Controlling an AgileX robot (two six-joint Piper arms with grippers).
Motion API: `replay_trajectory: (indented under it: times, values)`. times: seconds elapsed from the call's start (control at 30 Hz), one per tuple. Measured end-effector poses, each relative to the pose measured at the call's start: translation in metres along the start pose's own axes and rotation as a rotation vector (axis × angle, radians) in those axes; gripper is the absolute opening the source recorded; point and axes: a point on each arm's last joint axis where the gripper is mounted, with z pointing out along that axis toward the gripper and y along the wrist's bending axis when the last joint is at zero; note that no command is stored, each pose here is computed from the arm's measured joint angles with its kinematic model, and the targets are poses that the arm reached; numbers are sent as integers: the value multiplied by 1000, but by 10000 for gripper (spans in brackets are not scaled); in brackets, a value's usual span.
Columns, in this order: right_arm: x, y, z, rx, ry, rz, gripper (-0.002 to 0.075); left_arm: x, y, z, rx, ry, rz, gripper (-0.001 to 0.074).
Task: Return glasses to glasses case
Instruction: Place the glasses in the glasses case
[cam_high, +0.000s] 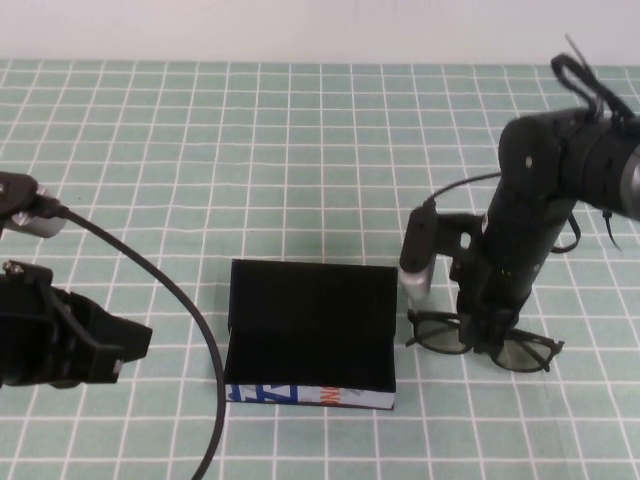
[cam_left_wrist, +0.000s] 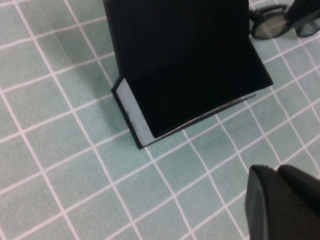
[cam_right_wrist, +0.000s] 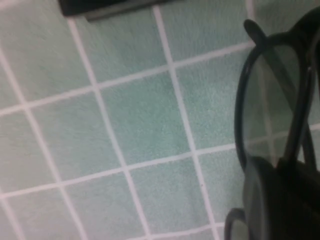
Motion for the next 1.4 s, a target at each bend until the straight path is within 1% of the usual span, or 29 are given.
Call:
replay_trajectory:
  times: [0.17, 0.33, 0.47, 0.57, 0.7, 0.83, 1.07, 1.2, 1.4]
  values:
    - [-9, -2, -20, -24, -26, 0, 5, 1, -1, 0, 9, 15, 12, -2]
    - [-13, 1, -51, 37, -78, -14, 4, 3, -2, 0, 20, 31, 31, -2]
    - [-11, 12, -84, 94, -145, -23, 4, 3, -2, 0, 23, 35, 41, -2]
    - [-10, 24, -105, 108, -208, -23, 4, 4, -3, -2, 21, 25, 47, -2]
    - [-10, 35, -122, 102, -283, -4, 4, 4, -5, -6, 18, 13, 55, -2]
    - [-22, 45, -122, 47, -337, -2, 4, 3, -6, -8, 7, -9, 60, -2]
    - [-66, 75, -90, -27, -266, -141, 4, 2, -5, -8, -1, -22, 60, -2]
    - [-88, 77, -72, -31, -220, -191, 4, 2, -5, -8, -1, -22, 60, -2]
    - [-119, 65, -56, -33, -227, -196, 4, 2, -5, -8, -1, -22, 62, -2]
